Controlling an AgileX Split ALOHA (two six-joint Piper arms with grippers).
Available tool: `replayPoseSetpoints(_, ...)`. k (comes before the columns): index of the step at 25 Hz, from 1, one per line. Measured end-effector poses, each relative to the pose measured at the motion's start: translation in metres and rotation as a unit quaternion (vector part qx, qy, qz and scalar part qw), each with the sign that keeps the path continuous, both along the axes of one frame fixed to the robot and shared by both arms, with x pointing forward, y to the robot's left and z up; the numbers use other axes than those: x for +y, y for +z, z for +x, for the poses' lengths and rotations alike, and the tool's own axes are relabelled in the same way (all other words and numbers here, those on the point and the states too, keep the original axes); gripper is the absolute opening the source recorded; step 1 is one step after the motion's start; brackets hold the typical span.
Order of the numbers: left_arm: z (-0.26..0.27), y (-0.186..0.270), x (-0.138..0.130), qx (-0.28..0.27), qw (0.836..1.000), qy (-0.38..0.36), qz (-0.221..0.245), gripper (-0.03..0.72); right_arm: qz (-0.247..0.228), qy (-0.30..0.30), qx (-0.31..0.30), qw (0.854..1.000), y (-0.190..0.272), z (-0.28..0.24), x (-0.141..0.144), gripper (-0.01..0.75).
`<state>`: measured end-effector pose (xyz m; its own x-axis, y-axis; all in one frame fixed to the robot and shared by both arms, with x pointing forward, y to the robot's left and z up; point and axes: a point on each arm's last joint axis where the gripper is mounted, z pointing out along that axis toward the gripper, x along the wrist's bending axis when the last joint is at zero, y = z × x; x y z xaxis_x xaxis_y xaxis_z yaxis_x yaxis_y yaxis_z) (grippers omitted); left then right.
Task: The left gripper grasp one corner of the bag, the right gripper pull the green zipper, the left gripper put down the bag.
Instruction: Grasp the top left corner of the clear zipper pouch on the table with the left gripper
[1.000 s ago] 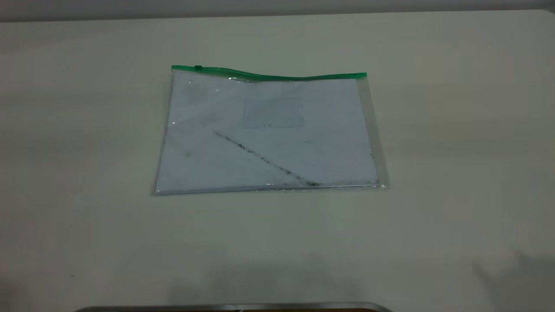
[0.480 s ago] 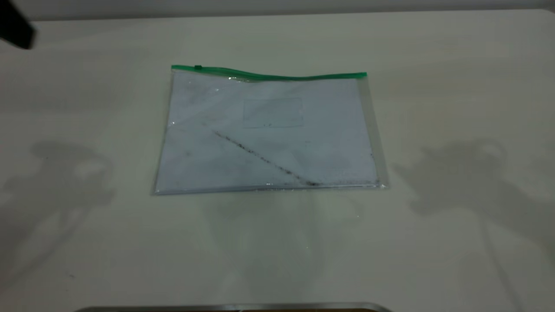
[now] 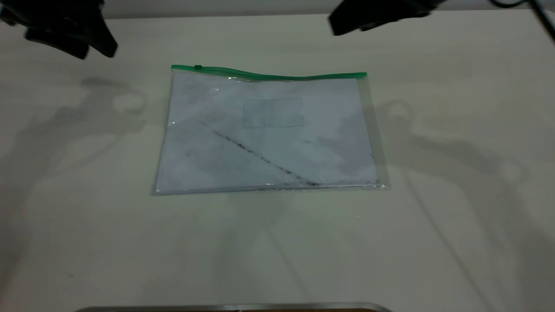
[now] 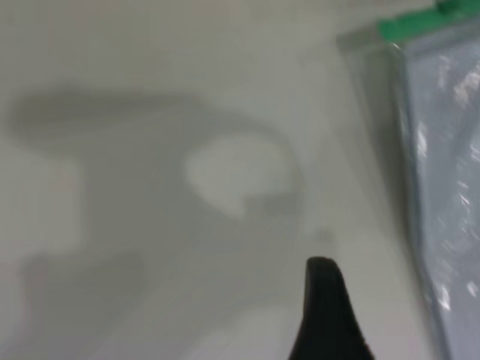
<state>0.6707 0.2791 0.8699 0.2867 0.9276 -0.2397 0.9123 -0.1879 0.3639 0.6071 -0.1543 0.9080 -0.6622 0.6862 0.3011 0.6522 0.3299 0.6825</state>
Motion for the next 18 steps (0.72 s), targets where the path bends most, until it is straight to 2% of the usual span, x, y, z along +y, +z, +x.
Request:
replayPoseSetpoints(4, 0.028, -0.032, -0.004, 0.022, 0.999, -0.033, -0.019, 0.560, 0.007, 0.011, -0.010, 1.000, -0.001, 0.012, 0.011, 0.576)
replayPoseSetpoints(8, 0.043, -0.060, -0.014, 0.043, 0.995, -0.049, -0.081, 0.560, 0.014, 0.006, -0.015, 1.000, 0.002, 0.017, 0.013, 0.576)
replayPoseSetpoints(13, 0.052, -0.081, -0.024, 0.032, 0.987, -0.055, -0.146, 0.560, 0.015, 0.003, -0.015, 1.000, 0.002, 0.017, 0.013, 0.576)
replayPoseSetpoints(18, 0.053, -0.104, -0.029, 0.025, 0.982, -0.043, -0.183, 0.561, 0.021, -0.006, -0.006, 1.000, 0.002, 0.017, 0.013, 0.576)
